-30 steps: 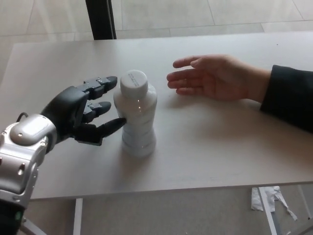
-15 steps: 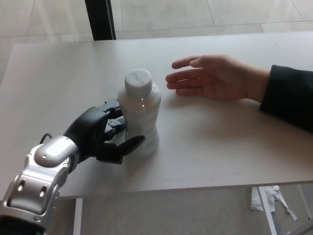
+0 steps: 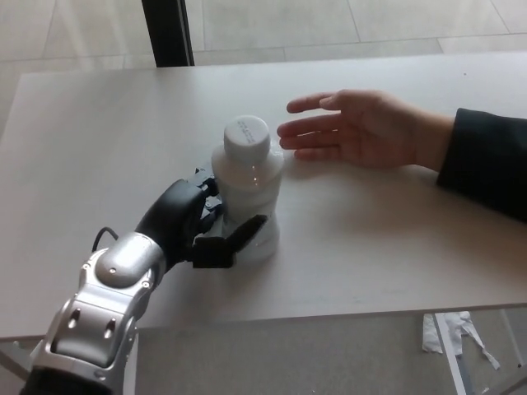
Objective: Pick up a bottle and hand it
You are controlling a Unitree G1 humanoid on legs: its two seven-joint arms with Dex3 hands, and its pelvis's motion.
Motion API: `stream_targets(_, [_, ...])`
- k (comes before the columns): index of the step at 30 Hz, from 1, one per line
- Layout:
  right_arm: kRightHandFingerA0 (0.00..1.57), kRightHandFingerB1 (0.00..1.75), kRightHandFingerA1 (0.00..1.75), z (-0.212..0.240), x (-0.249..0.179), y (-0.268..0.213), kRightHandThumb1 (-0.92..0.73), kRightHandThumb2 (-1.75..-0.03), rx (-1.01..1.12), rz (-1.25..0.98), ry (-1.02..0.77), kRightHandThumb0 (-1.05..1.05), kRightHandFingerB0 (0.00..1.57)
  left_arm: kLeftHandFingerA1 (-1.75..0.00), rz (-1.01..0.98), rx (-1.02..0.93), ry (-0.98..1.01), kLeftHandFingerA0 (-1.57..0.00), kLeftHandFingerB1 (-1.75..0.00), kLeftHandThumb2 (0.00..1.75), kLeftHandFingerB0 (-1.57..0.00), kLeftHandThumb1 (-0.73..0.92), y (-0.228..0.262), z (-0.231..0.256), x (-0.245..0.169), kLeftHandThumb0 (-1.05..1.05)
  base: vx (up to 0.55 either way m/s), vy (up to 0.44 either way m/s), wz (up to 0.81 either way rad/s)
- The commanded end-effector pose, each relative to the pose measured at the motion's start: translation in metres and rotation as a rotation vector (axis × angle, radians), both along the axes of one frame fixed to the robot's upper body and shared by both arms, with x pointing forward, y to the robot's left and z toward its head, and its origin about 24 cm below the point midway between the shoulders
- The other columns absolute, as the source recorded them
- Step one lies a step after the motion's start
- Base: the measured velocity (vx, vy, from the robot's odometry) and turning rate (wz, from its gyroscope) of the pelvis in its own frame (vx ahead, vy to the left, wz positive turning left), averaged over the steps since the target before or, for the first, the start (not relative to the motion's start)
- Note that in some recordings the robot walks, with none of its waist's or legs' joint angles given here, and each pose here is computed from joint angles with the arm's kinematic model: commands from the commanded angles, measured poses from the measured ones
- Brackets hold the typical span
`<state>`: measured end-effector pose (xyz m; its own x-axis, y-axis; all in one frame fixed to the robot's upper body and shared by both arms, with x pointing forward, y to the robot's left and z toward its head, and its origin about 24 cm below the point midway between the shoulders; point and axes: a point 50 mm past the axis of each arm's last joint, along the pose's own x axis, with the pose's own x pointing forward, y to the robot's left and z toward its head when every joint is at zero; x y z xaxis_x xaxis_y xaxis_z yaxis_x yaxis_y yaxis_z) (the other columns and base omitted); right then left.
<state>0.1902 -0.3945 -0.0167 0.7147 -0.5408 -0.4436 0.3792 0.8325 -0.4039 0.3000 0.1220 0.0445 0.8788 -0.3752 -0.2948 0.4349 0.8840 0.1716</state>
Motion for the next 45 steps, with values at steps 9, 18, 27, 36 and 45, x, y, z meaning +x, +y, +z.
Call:
stream_targets(9, [1.16,0.64,1.5,0.016,0.019,0.002,-0.55,-0.57,-0.019,0.017,-0.078,-0.7,0.4,-0.59,0.315,0.235,-0.121,-0.21,0.0,0.71,0.0,0.4,-0.022,-0.013,-0.002,-0.73,0.0,0.0,0.0])
stream_targets(18, [1.17,0.62,1.28,0.016,0.019,0.001,-0.57,-0.57,-0.039,0.011,-0.061,-0.69,0.4,-0.97,0.433,0.318,-0.342,-0.64,-0.51,0.77,-0.48,0.79,-0.023,-0.014,-0.008,-0.07,0.0,0.0,0.0])
stream_targets(27, [1.06,0.6,0.75,0.012,0.014,0.0,-0.6,-0.6,-0.033,-0.002,-0.05,-0.64,0.4,-1.75,0.49,0.28,-0.339,-0.88,-1.67,0.87,-0.74,0.79,-0.022,-0.018,-0.009,-0.21,0.0,0.0,0.0])
stream_targets(36, [1.05,0.68,0.94,0.011,0.013,0.001,-0.43,-0.89,-0.017,-0.023,-0.058,-0.63,0.44,-1.5,0.513,0.179,-0.332,-1.2,-1.3,1.23,-0.93,0.54,-0.011,-0.008,0.002,-0.1,0.0,0.0,0.0])
stream_targets(45, [1.09,0.62,0.96,0.012,0.015,-0.001,-0.59,-0.59,-0.045,-0.022,-0.027,-0.62,0.43,-1.75,0.488,0.129,-0.423,-0.85,-1.63,1.2,-0.75,0.51,-0.009,0.037,0.035,-0.14,0.0,0.0,0.0])
